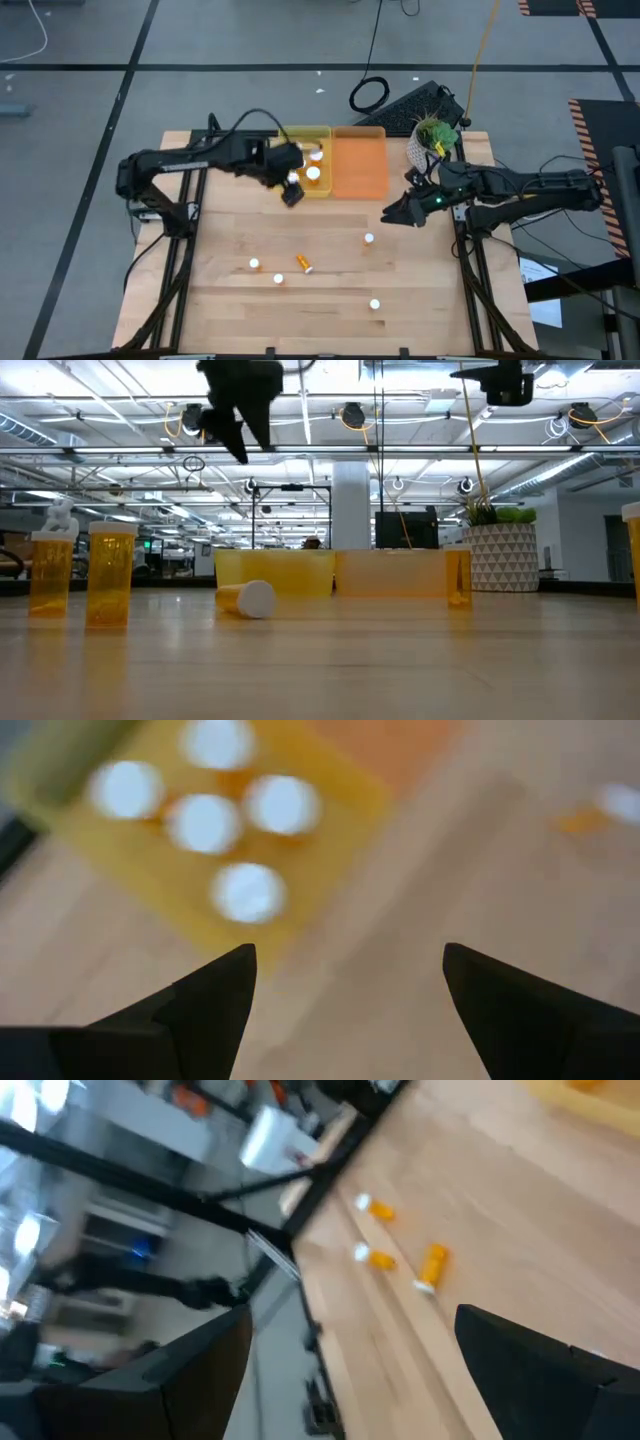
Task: Pick and place medicine bottles into bin by pill shape (circle, oval)
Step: Put the small orange tablet bottle into the orange bin
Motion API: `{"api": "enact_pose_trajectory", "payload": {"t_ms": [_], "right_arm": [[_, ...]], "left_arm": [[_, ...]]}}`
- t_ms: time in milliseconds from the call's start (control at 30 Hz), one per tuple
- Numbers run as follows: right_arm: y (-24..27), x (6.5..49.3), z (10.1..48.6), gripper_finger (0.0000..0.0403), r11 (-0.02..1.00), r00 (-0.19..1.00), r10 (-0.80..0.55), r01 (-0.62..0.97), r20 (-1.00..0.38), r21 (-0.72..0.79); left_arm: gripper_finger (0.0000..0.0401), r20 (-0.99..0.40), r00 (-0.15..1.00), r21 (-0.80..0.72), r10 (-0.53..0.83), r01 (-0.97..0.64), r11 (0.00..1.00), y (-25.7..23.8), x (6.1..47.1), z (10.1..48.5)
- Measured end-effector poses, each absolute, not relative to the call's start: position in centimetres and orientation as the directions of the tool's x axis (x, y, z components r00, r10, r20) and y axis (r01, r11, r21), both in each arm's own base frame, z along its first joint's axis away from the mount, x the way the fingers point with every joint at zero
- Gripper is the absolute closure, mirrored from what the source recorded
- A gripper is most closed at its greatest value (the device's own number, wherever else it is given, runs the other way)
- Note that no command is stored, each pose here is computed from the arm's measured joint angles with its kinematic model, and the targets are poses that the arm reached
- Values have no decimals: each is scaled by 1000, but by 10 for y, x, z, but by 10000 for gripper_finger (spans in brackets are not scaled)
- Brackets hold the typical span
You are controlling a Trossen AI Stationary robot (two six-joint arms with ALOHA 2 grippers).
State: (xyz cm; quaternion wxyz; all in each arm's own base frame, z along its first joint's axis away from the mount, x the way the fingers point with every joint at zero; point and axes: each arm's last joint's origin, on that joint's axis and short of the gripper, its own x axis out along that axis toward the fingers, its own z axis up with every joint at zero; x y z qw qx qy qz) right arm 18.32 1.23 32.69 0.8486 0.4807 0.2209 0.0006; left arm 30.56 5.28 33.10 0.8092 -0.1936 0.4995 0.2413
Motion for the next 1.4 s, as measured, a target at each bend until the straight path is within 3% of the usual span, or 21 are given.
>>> {"api": "enact_pose_trajectory", "payload": {"t_ms": [300, 533, 800, 1067, 1400], "right_arm": [[35, 203, 341, 64, 623, 867, 109, 321, -486, 713], [61, 228, 336, 64, 623, 823, 172, 335, -542, 707], [75, 220, 335, 64, 632, 791, 221, 330, -571, 701], [66, 196, 338, 64, 684, 748, 202, 354, -632, 638], [45, 179, 348, 64, 747, 777, 147, 318, -611, 584]], "left_arm": [[115, -887, 457, -50, 71, -248, 967, -56, 301, 337], [145, -870, 492, 8, 23, -33, 999, -93, 302, 332], [148, -846, 519, 26, -124, 273, 962, -93, 314, 289], [148, -833, 529, 83, -164, 412, 908, -71, 316, 237], [148, -841, 514, 104, -170, 462, 881, -67, 322, 210]]}}
